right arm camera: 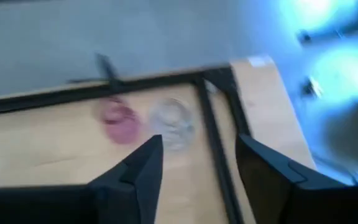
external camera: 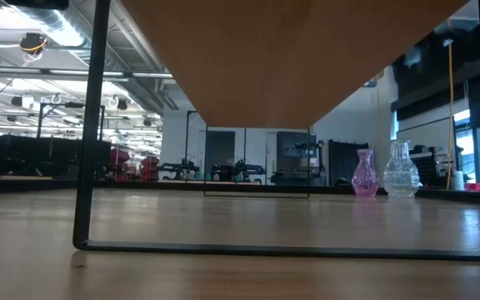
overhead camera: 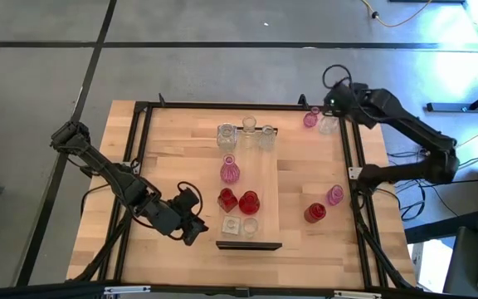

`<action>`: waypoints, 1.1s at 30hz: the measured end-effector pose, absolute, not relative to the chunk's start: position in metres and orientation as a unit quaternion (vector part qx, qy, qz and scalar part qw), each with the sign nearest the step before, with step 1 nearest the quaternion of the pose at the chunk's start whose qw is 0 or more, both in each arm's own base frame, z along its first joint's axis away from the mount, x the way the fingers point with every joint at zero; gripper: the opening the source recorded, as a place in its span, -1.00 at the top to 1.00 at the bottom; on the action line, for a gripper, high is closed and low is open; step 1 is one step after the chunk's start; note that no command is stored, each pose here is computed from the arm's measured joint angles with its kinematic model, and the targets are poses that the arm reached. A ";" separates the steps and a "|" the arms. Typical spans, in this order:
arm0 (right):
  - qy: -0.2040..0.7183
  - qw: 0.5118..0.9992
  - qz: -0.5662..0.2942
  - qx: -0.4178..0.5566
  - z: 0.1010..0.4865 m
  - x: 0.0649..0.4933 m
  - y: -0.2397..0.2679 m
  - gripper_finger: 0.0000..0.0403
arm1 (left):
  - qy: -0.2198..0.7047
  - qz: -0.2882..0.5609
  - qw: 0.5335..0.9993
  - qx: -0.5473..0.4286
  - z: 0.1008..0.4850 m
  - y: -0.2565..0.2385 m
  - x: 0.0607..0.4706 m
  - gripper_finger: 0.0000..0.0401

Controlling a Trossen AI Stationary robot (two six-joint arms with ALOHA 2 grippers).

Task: Sort vases onto shelf
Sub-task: Put the transparent vase on the shelf aligned with the other transparent vases

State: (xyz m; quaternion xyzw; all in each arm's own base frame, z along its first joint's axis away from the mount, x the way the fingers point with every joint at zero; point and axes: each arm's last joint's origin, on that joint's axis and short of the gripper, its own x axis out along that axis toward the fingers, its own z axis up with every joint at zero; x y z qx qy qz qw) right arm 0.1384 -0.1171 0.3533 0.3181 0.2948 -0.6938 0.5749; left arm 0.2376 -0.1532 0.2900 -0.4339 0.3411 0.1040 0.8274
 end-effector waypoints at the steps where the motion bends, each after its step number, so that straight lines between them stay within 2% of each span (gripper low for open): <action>1: 0.302 0.555 -0.701 0.331 0.345 0.134 -0.123 0.05 | 0.341 0.105 0.827 -0.435 0.290 -0.153 0.238 0.31; 4: 0.316 0.508 -0.706 0.379 0.320 0.122 -0.138 0.00 | 0.337 0.109 0.823 -0.443 0.290 -0.154 0.237 0.31; 8: 0.304 0.474 -0.702 0.436 0.289 0.112 -0.154 0.00 | 0.325 0.109 0.825 -0.449 0.292 -0.155 0.238 0.31; 13: 0.253 0.477 -0.688 0.485 0.271 0.108 -0.169 0.00 | 0.312 0.099 0.824 -0.463 0.295 -0.157 0.240 0.31; 25: 0.178 0.466 -0.720 0.483 0.269 0.115 -0.183 0.01 | 0.298 0.113 0.817 -0.481 0.295 -0.156 0.240 0.31; 33: 0.207 0.430 -0.729 0.490 0.249 0.123 -0.195 0.27 | 0.297 0.115 0.817 -0.482 0.295 -0.155 0.241 0.31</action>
